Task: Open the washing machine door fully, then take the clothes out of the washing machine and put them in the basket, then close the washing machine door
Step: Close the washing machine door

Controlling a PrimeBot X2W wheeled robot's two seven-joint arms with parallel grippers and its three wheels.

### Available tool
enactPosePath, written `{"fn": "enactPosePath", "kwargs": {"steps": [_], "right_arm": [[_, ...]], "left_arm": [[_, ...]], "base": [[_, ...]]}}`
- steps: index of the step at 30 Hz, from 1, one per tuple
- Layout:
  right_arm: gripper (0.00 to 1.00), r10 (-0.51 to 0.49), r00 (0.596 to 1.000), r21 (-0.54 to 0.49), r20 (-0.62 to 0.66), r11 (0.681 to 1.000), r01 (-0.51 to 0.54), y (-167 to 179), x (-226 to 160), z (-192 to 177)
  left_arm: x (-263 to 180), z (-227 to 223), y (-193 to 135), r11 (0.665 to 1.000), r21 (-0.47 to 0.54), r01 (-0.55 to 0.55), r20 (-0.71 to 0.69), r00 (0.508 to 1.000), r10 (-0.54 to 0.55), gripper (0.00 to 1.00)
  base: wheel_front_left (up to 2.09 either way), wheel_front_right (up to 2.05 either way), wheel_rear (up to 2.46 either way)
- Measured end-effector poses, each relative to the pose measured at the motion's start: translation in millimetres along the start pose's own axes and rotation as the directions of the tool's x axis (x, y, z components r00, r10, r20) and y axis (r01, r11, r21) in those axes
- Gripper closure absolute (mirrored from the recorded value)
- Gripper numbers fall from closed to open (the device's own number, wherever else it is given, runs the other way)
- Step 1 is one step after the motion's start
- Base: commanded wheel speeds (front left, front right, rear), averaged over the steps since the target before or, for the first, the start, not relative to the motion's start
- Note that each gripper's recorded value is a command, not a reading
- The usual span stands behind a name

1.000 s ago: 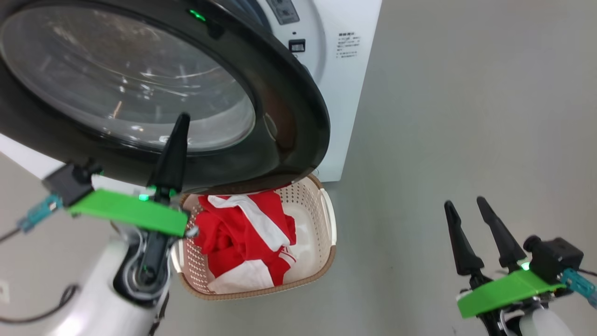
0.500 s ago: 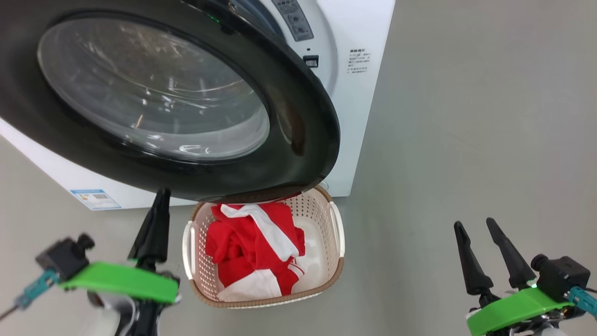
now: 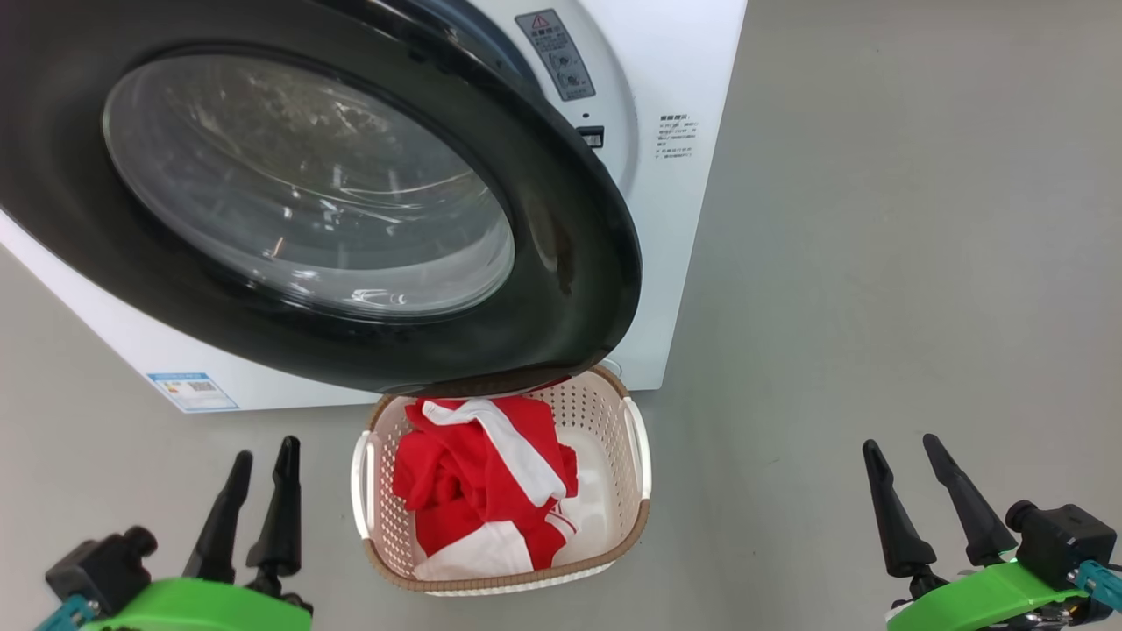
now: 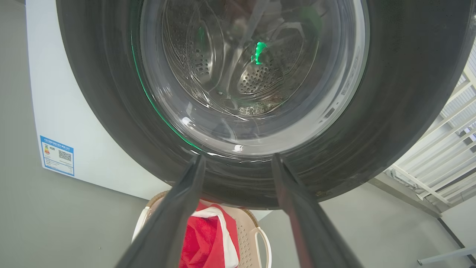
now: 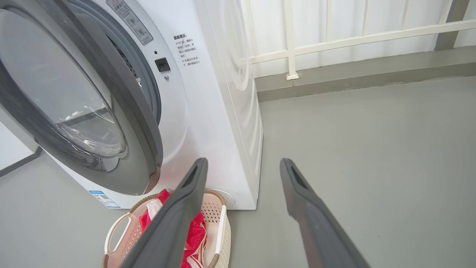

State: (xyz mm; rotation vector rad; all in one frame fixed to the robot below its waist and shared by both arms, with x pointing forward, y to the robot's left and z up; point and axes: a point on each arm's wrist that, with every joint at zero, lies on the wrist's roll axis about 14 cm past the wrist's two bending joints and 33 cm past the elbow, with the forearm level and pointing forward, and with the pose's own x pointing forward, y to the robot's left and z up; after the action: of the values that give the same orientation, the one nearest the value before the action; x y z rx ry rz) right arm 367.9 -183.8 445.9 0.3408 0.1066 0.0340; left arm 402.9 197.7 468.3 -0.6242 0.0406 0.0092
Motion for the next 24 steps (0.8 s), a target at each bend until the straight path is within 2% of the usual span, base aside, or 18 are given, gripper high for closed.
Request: {"fn": "enactPosePath", "kwargs": {"steps": [2, 14, 24], "right_arm": [[0.0, -0.004, 1.0, 0.0, 0.006, 1.0, 0.004, -1, -1, 2], [0.0, -0.029, 0.999, -0.004, 0.014, 1.0, 0.029, -10, -9, 5], [0.0, -0.04, 0.999, -0.011, 0.015, 0.999, 0.04, -15, -17, 6]], "left_arm": [[-4, 0, 3, 1.0, 0.029, -0.008, -0.001, 1.0, 0.008, 0.0], [-19, 0, 12, 0.983, 0.181, -0.027, 0.004, 1.0, 0.026, 0.0], [-32, 7, 13, 0.936, 0.35, -0.036, 0.028, 0.999, 0.029, 0.0]], "base": [[0.0, 0.0, 0.0], [0.0, 0.0, 0.0], [0.0, 0.0, 0.0]]}}
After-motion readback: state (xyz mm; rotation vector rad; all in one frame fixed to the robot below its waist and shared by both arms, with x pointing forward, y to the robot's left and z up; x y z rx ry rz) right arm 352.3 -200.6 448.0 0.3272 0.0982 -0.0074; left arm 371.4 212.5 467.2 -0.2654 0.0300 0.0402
